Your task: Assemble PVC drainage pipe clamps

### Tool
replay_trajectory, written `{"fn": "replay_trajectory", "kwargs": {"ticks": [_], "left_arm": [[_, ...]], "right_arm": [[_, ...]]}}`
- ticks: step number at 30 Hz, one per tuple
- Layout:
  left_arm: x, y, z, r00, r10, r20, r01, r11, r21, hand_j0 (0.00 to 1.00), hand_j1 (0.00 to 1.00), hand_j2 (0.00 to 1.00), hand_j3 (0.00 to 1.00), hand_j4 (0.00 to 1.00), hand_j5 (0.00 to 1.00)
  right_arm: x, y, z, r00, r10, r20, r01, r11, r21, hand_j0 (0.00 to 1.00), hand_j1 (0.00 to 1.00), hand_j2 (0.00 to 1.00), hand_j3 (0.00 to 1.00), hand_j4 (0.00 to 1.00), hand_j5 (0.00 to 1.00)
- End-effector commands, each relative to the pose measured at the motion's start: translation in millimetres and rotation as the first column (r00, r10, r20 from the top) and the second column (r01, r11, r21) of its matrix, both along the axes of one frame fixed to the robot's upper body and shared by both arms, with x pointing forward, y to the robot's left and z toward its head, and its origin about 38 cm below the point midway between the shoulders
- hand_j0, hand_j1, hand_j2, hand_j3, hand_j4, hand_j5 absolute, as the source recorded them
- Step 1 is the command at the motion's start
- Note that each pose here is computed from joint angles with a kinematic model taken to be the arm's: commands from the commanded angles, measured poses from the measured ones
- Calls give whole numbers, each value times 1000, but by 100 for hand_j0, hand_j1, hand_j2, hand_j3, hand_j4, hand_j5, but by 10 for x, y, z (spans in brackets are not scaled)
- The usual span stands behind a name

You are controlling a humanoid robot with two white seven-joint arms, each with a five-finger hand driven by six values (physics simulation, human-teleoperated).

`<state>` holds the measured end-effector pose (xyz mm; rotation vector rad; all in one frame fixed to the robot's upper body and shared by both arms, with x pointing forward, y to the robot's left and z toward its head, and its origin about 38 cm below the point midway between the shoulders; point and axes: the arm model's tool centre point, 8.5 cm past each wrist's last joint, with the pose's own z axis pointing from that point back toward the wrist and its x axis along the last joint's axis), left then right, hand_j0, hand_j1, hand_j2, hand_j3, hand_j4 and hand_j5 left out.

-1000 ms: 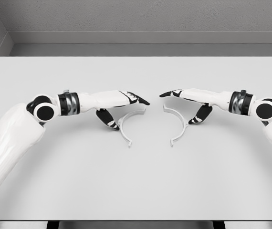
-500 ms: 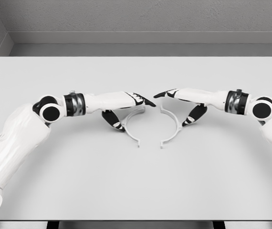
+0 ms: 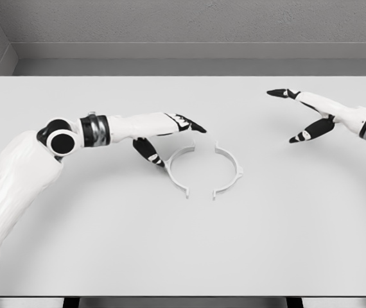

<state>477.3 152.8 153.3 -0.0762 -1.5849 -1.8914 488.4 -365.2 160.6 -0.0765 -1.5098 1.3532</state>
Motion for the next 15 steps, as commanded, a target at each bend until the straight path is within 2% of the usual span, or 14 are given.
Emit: {"fn": "replay_trajectory", "kwargs": {"ticks": [1,6,15], "left_arm": [[61,115,-55,999,38,-23,-38,999,8,100,100,100,100,100,100],[233,239,-160,990,116,-75,-116,993,10,100,100,100,100,100,100],[215,93,-163,993,88,-75,-88,996,6,100,100,100,100,100,100]], "right_arm": [[2,-63,31,1000,-18,4,18,1000,11,100,100,100,100,100,100],[2,-32,46,1000,-8,9,8,1000,10,100,100,100,100,100,100],[-14,7,16,1000,2,5,-3,1000,11,100,100,100,100,100,100]]}}
